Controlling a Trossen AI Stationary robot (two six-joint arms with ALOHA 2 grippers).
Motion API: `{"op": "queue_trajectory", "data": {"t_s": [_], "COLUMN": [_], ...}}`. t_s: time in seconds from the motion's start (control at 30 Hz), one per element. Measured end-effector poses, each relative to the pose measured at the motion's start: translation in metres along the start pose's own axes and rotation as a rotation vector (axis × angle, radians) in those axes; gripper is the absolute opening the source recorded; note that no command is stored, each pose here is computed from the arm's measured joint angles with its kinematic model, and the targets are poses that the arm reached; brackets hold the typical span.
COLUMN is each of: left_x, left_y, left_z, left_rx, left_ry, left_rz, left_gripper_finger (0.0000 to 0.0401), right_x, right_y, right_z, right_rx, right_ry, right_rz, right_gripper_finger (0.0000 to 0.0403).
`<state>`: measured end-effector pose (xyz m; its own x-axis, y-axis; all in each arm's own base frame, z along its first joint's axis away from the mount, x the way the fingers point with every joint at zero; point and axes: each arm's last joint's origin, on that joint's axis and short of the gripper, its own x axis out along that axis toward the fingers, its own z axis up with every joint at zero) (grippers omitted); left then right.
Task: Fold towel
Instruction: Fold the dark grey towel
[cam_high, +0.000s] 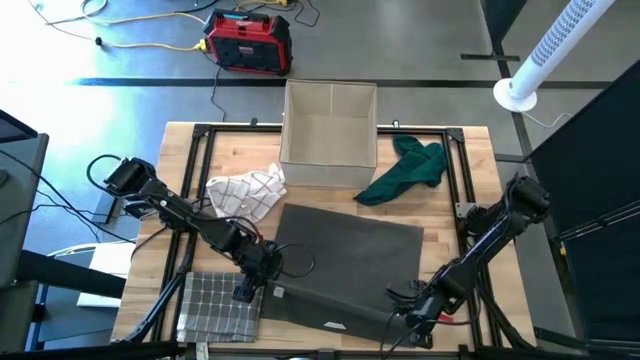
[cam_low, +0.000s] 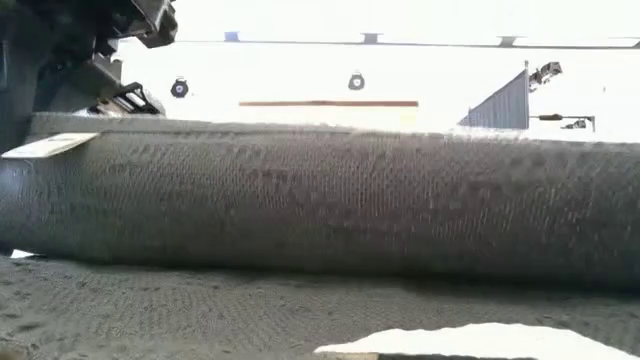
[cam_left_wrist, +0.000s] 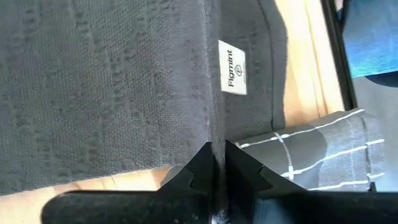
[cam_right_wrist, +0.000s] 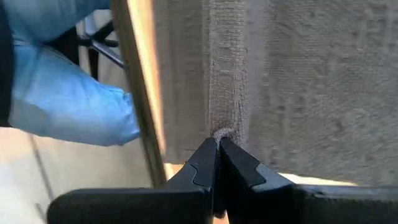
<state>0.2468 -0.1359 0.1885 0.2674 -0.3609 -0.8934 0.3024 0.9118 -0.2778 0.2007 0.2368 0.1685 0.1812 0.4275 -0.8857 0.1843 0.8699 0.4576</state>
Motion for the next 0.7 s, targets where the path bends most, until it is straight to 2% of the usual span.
{"op": "queue_trajectory", "data": {"t_s": [0.13, 0.23, 0.33, 0.5, 0.63, 0.7], "left_x": [0.002, 0.001, 0.001, 0.001, 0.002, 0.002], "left_y": [-0.002, -0.005, -0.006, -0.006, -0.006, -0.006], "left_z": [0.000, -0.001, -0.001, -0.001, -0.001, -0.001], "left_rx": [-0.022, -0.051, -0.091, -0.143, -0.147, -0.147], "left_ry": [0.006, 0.021, 0.028, 0.035, 0.032, 0.013], "left_rz": [-0.020, -0.085, -0.104, -0.110, -0.099, -0.043], "left_gripper_finger": [0.0039, 0.0061, 0.0081, 0.0104, 0.0108, 0.0106], "right_x": [-0.002, -0.003, -0.006, -0.013, -0.018, -0.019], "right_y": [0.002, 0.005, 0.010, 0.023, 0.032, 0.034], "right_z": [0.000, 0.000, 0.002, 0.003, 0.000, -0.003], "right_rx": [0.054, 0.090, 0.118, 0.141, 0.161, 0.174], "right_ry": [0.024, 0.034, 0.038, 0.098, 0.078, 0.020], "right_rz": [0.028, 0.047, 0.076, 0.141, 0.144, 0.109], "right_gripper_finger": [0.0012, 0.0038, 0.0071, 0.0116, 0.0123, 0.0120]}}
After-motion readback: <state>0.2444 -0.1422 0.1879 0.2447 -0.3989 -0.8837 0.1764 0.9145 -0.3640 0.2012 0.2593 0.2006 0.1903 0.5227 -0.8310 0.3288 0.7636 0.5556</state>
